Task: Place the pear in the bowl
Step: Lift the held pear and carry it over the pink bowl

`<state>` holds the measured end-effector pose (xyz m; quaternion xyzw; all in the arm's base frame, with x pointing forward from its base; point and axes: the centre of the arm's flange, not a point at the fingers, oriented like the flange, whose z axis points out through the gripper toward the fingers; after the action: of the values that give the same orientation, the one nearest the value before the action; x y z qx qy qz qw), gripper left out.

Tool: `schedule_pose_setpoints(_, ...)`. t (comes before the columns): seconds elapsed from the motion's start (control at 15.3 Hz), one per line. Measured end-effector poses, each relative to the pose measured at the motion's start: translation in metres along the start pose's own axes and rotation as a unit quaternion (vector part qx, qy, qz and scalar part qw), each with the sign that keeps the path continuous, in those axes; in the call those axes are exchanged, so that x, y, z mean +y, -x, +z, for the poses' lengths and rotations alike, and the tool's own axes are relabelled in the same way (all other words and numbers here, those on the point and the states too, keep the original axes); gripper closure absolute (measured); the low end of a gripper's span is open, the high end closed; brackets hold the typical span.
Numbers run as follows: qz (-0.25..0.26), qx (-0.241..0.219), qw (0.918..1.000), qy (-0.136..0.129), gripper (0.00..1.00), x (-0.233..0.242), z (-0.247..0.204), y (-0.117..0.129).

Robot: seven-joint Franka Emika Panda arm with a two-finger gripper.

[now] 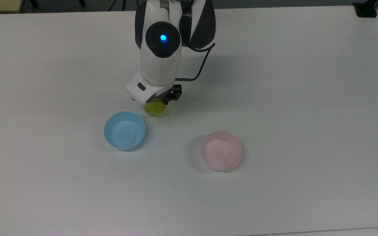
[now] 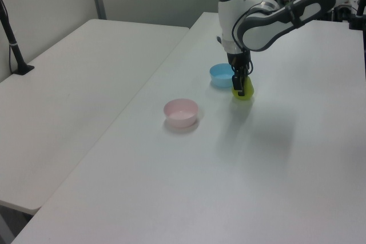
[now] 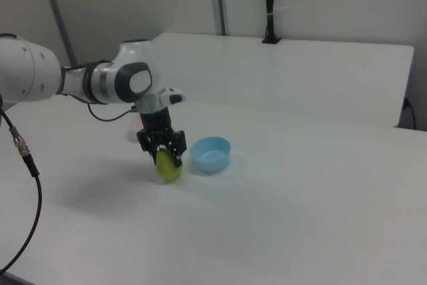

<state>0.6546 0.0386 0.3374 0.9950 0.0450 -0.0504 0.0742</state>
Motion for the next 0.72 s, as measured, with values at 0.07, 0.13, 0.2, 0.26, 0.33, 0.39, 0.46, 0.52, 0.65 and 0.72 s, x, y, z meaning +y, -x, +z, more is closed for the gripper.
schedule_pose_setpoints(0.07,0.001,0.008,1.0,-0.001,0.28,0.001,-0.01,-0.001)
schedule_pose_setpoints(0.13,0.002,0.02,0.9998,-0.003,0.28,0.002,-0.023,-0.001)
schedule_pose_setpoints(0.2,0.003,0.029,0.9995,-0.006,0.28,0.002,-0.038,-0.002)
schedule_pose_setpoints(0.26,0.006,0.038,0.9992,-0.014,0.28,0.001,-0.054,-0.003)
schedule_pose_setpoints(0.33,0.01,0.047,0.9986,-0.023,0.28,0.001,-0.07,-0.004)
schedule_pose_setpoints(0.39,0.017,0.06,0.9974,-0.035,0.28,0.001,-0.086,-0.006)
schedule_pose_setpoints(0.46,0.024,0.075,0.9958,-0.047,0.28,0.0,-0.103,-0.009)
schedule_pose_setpoints(0.52,0.031,0.088,0.9939,-0.058,0.28,-0.003,-0.118,-0.012)
schedule_pose_setpoints(0.65,0.047,0.105,0.9908,-0.071,0.28,-0.015,-0.137,-0.016)
schedule_pose_setpoints(0.72,0.055,0.108,0.9899,-0.074,0.28,-0.025,-0.14,-0.019)
